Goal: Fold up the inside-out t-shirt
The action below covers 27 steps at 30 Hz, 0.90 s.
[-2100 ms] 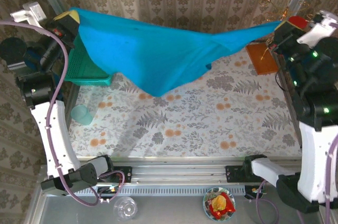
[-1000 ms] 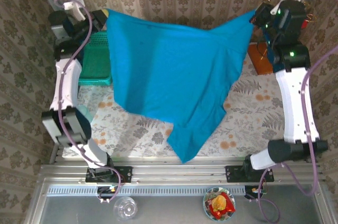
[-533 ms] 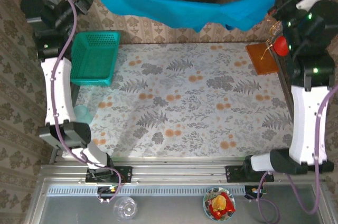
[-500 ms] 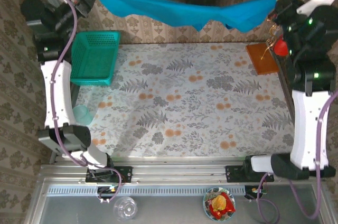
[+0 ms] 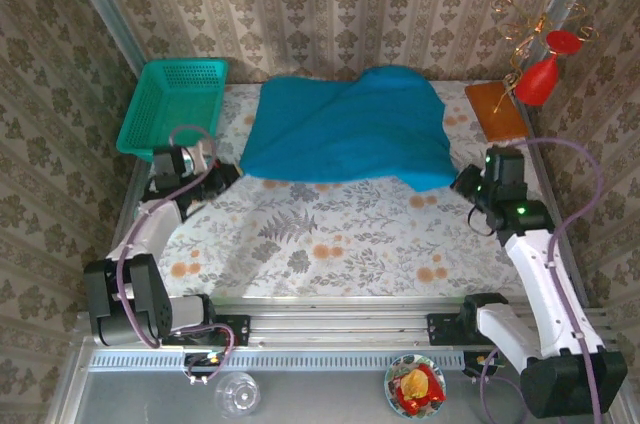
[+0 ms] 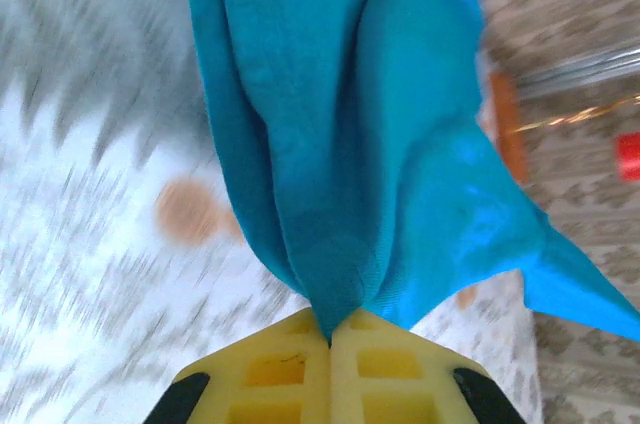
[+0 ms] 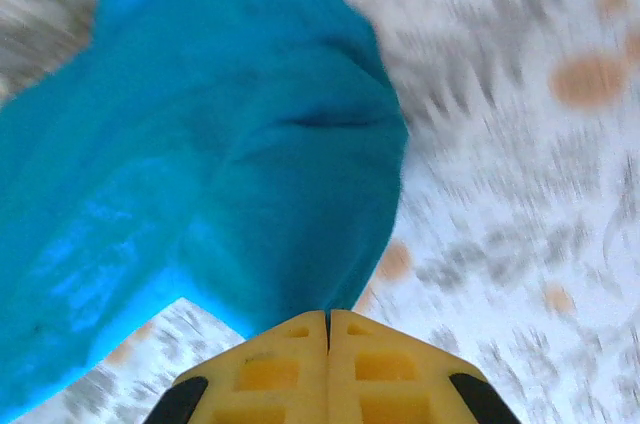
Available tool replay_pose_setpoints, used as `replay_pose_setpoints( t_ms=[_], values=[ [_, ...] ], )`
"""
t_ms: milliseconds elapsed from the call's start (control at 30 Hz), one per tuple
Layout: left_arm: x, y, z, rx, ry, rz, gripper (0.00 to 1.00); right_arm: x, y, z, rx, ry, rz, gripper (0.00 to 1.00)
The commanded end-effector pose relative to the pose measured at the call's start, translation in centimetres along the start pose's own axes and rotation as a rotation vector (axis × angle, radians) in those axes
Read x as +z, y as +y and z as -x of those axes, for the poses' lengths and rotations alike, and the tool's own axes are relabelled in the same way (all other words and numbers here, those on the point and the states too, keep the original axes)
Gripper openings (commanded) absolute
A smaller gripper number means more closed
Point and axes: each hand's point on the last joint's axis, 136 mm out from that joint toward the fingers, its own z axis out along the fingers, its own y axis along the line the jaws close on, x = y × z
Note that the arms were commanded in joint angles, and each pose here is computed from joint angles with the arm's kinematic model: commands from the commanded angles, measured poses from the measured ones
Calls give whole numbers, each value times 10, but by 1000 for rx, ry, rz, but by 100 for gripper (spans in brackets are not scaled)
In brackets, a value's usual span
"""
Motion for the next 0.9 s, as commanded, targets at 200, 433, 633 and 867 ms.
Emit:
replay_pose_setpoints(
  t_ms=[200,433,633,867],
  values=[
    [5,47,-36,-17,69,168,5,22,-34,-44,19,139,-108,0],
    [-10,57,-37,5,85,297,24,8,-49,-35,-28,144,-242,34],
    [-19,43,-29,70,67,323,39,2,-20,-42,-169,184,-168,37],
    [5,11,-37,193,180,285,38,26,42,-124,-369,477,84,38]
  ],
)
